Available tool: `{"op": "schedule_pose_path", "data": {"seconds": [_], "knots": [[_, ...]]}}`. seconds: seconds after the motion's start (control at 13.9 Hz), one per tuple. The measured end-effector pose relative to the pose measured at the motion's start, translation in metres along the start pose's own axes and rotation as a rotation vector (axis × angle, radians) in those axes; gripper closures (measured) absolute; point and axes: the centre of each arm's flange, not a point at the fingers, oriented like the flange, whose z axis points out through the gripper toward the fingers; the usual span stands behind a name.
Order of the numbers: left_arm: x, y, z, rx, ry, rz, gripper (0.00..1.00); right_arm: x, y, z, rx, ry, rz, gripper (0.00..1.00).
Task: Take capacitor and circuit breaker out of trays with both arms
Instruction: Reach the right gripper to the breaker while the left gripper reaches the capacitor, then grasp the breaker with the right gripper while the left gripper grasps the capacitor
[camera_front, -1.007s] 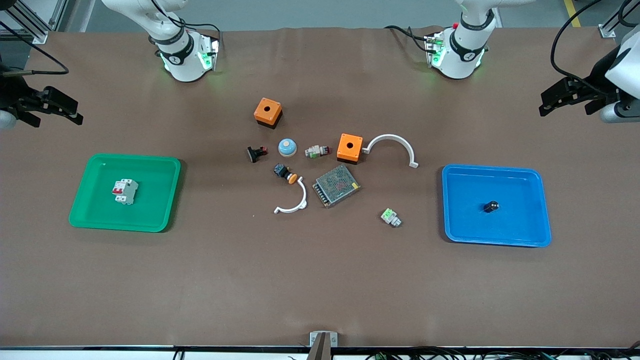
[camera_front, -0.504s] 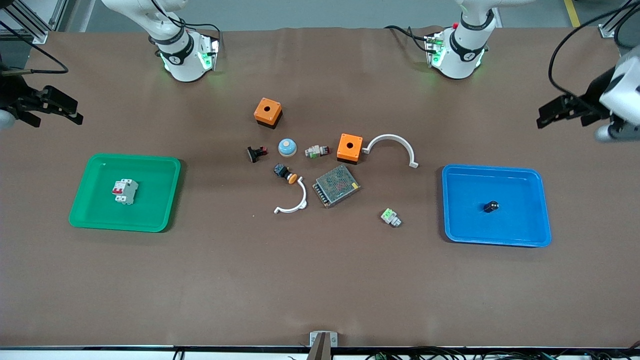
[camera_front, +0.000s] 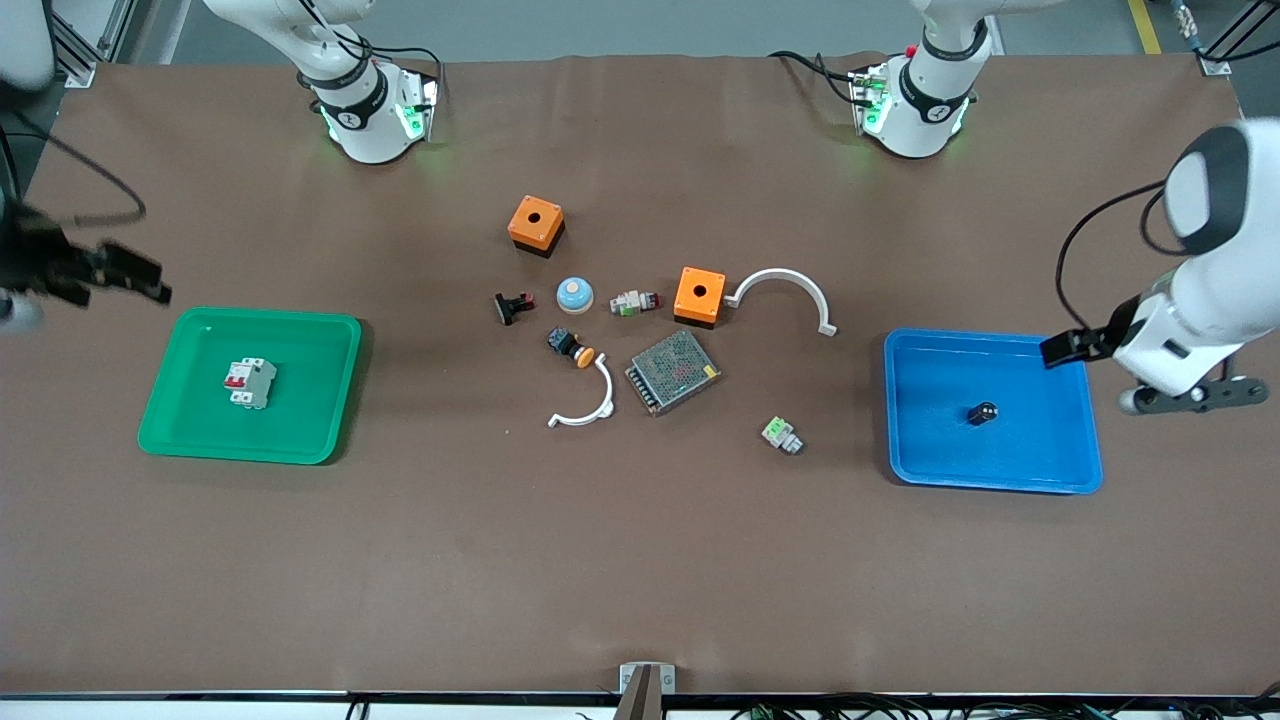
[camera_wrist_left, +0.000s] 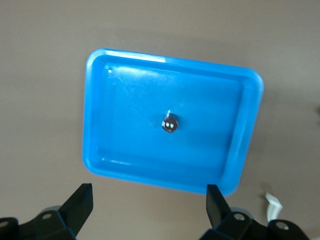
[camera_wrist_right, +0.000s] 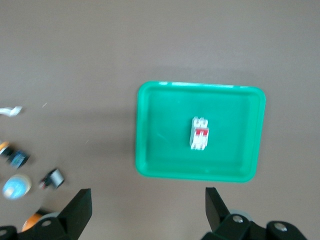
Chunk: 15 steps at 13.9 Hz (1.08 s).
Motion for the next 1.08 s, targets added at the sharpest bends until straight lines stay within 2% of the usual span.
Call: {"op": "schedule_pose_path", "data": {"seconds": [0.22,0.36,0.65,0.72,0.79,0.86,0.94,1.01,1.08], "knots": [[0.011,-0.001,0.068,-0.012,-0.010,-0.002,0.00,0.039,0.047,0.088,-0.006,-0.053,0.068,0.00],[0.018,0.004,0.110,-0.017,-0.038,0.004,0.00,0.041,0.063,0.137,-0.008,-0.058,0.092,0.00],[0.023,0.010,0.171,-0.026,-0.084,0.011,0.02,0.005,0.080,0.243,-0.020,0.003,0.112,0.00],[0.024,0.011,0.180,-0.027,-0.089,0.012,0.08,-0.007,0.079,0.264,-0.025,0.023,0.110,0.00],[0.024,0.012,0.188,-0.028,-0.095,0.013,0.08,-0.017,0.078,0.280,-0.030,0.044,0.109,0.00],[0.024,0.013,0.193,-0.029,-0.100,0.014,0.14,-0.025,0.077,0.292,-0.033,0.057,0.107,0.00],[0.024,0.013,0.197,-0.029,-0.104,0.015,0.19,-0.031,0.076,0.300,-0.034,0.060,0.105,0.00],[0.024,0.014,0.201,-0.030,-0.108,0.015,0.19,-0.035,0.075,0.305,-0.036,0.062,0.097,0.00],[0.024,0.014,0.202,-0.030,-0.108,0.015,0.26,-0.035,0.076,0.307,-0.038,0.071,0.089,0.00]]}}
